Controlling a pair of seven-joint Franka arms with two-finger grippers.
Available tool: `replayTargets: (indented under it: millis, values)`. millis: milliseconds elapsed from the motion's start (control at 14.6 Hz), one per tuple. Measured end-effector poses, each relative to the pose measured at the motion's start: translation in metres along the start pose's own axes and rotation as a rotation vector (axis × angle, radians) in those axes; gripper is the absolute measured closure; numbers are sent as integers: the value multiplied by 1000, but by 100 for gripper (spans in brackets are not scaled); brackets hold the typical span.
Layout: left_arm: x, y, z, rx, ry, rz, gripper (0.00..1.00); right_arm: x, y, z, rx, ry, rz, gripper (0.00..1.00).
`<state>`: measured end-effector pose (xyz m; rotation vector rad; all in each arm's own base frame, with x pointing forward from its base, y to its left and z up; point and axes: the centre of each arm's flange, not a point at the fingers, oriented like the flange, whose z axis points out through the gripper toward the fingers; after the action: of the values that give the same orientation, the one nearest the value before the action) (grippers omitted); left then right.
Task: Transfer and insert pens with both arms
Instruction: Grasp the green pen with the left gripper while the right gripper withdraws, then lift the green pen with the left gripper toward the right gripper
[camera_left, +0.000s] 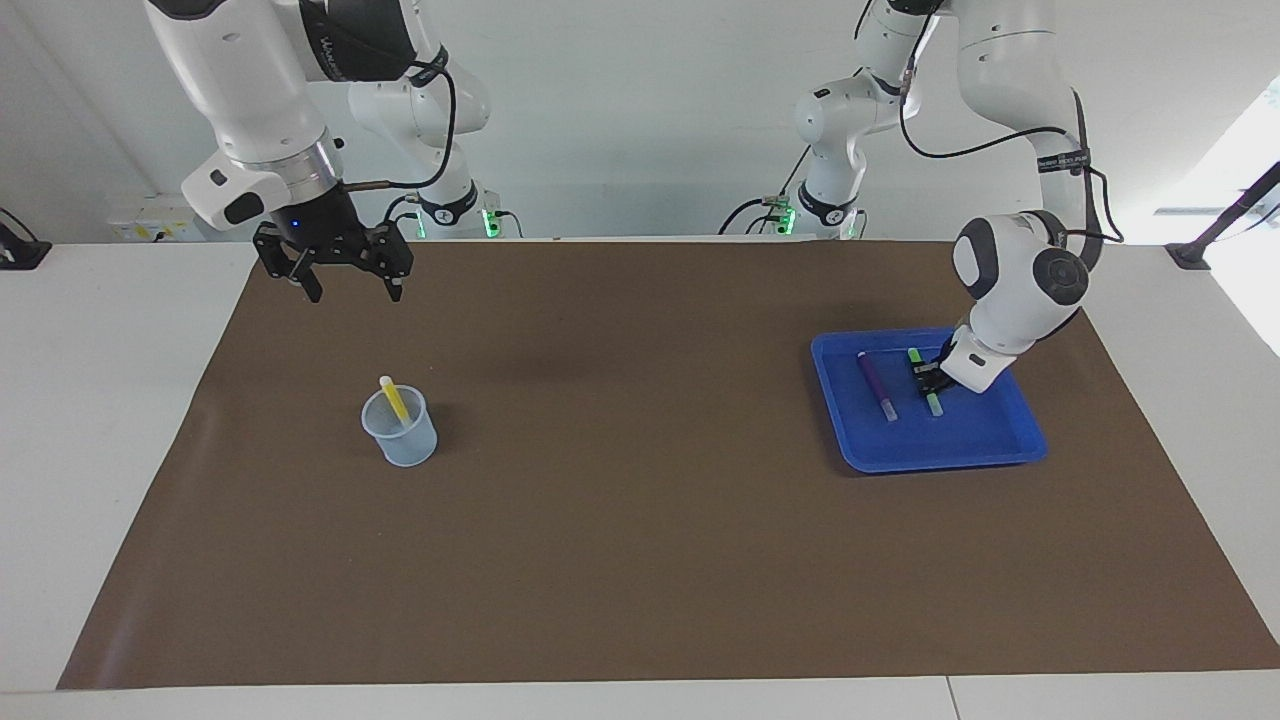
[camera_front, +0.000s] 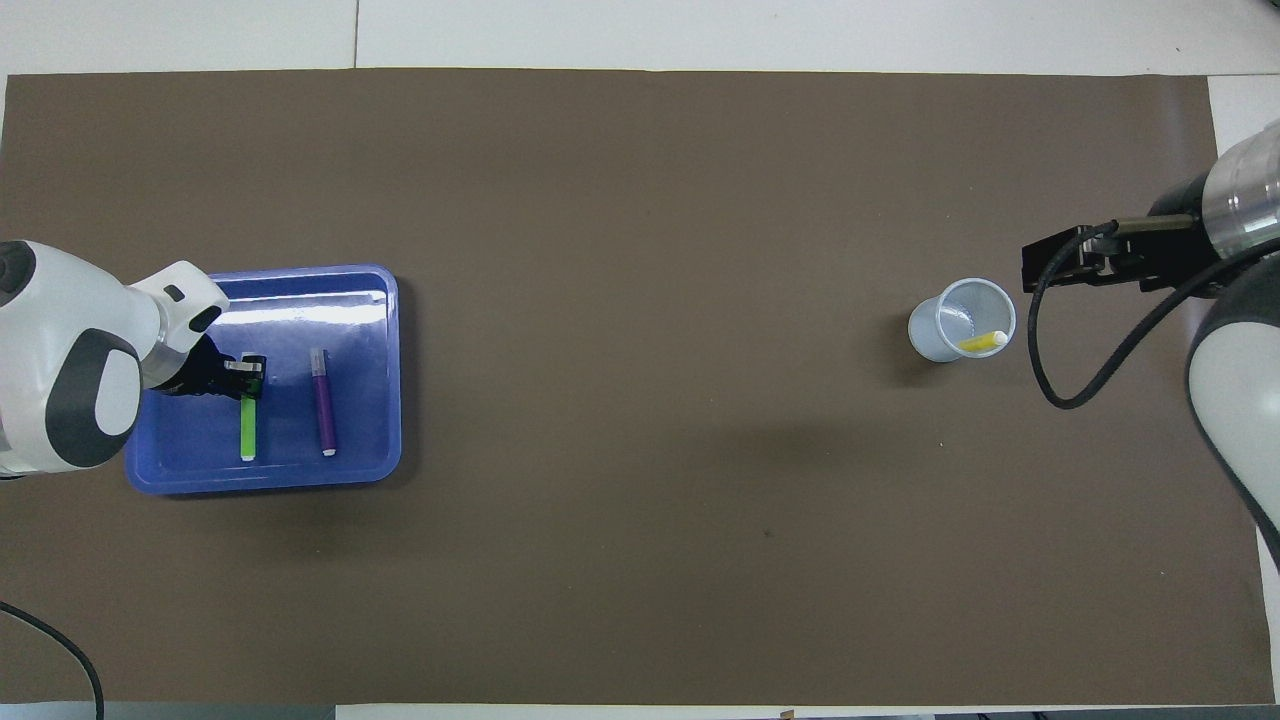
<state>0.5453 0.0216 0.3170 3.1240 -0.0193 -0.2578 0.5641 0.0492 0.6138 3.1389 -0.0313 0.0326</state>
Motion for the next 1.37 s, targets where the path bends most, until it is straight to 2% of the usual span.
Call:
replayTargets:
  millis: [137,344,550,756,962,1168,1374]
  values:
    - [6,-2,-27,-23,-25,-21,84,-1,1,-3,-1,-4,2,0]
    - [14,3,-77,-98,-49,-125,84,-3,6,-4,-3,-22,10,0]
    - [17,26,-121,-222,-86,-312,84,-4,8,-6,-3,-26,13,0]
    - [17,70,-159,-352,-149,-533,84,-4,7,-6,-3,-26,12,0]
    - [13,120,-182,-497,-269,-792,84,-4,7,-6,-3,-26,11,0]
    - [2,175,-193,-570,-426,-953,84,-4,3,-6,3,-25,7,0]
    - [-11,225,-201,-622,-596,-1079,84,-1,-17,-10,103,12,-1,0]
